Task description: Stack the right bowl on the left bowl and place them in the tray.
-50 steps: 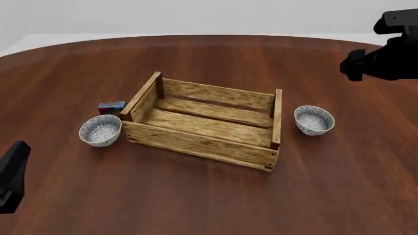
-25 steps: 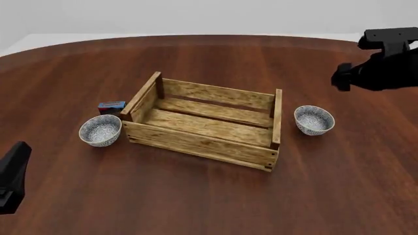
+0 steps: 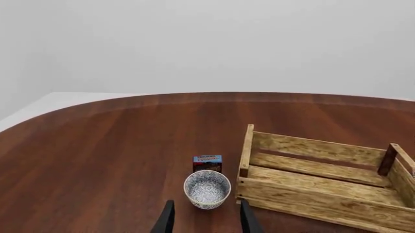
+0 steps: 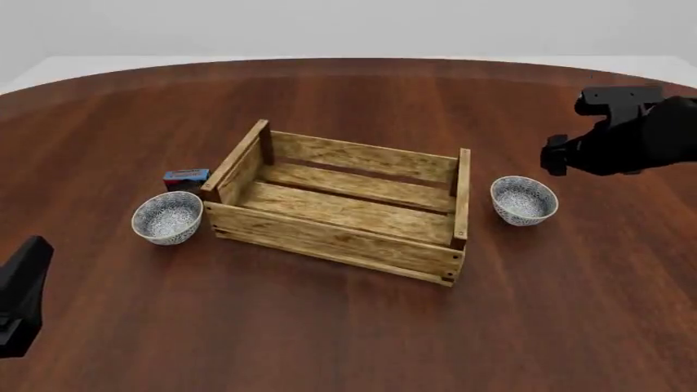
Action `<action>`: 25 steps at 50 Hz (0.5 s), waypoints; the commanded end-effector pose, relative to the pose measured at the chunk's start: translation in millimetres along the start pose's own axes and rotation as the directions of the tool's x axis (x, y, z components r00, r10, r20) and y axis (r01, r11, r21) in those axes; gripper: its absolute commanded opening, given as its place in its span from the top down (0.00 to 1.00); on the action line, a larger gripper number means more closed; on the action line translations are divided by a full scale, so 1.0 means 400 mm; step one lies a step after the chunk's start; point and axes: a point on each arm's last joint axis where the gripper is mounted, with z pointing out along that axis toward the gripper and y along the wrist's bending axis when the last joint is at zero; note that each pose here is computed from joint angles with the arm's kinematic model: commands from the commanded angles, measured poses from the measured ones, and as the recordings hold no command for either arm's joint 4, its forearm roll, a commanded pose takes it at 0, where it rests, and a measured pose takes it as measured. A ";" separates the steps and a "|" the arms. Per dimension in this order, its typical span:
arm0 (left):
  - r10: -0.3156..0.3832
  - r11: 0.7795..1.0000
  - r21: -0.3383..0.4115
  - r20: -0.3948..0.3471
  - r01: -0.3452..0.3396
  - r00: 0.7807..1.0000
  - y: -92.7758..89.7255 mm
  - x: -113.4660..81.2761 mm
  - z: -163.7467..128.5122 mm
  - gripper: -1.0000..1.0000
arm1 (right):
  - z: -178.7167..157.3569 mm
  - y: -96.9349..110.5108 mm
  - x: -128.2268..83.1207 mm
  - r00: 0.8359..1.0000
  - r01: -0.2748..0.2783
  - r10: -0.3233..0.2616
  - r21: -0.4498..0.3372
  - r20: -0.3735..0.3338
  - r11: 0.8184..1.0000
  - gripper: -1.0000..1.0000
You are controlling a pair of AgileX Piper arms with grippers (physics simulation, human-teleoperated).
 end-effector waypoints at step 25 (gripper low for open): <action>-0.001 1.000 0.001 -0.010 0.001 1.000 0.000 0.013 0.001 0.00 | 0.156 0.020 0.108 0.995 -0.010 0.008 -0.015 -0.095 1.000 0.00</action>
